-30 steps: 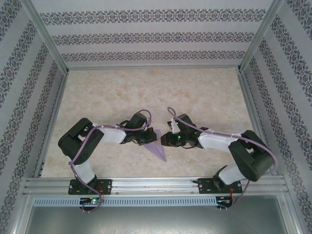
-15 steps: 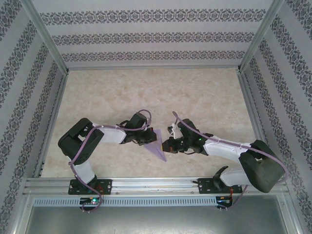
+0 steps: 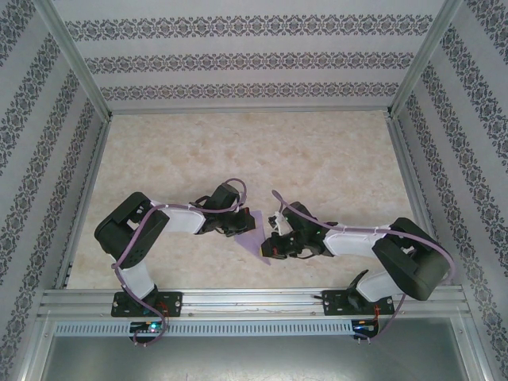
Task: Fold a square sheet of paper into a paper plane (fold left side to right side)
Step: Perform the fourth fold on the wing at the bottom-center of the table.
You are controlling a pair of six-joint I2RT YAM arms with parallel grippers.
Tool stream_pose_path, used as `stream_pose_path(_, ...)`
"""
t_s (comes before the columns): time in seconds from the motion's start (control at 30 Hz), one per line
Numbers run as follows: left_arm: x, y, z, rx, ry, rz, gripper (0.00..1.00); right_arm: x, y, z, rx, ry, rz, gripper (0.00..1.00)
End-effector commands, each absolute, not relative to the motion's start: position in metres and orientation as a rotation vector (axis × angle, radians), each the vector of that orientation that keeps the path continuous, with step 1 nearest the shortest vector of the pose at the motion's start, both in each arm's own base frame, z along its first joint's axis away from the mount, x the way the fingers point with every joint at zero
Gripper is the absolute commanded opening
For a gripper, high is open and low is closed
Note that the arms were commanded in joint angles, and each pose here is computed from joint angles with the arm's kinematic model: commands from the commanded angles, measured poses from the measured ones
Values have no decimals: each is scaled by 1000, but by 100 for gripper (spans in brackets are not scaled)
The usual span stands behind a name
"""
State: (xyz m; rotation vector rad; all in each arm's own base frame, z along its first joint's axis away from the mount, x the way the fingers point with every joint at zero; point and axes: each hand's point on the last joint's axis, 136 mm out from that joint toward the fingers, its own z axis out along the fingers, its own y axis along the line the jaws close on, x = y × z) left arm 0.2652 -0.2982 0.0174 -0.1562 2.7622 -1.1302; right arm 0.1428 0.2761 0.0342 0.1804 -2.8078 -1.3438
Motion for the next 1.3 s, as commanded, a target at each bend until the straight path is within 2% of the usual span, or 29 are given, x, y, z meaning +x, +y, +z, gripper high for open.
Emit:
stream_pose_path(0.0, 242, -274, -18, -229, 2911, -950, 3, 138, 272, 24, 161, -2824, -1304, 0)
stream_pose_path(1.27, 244, -275, -20, -233, 2920, -934, 3, 124, 258, 6, 147, -2840, -1182, 0)
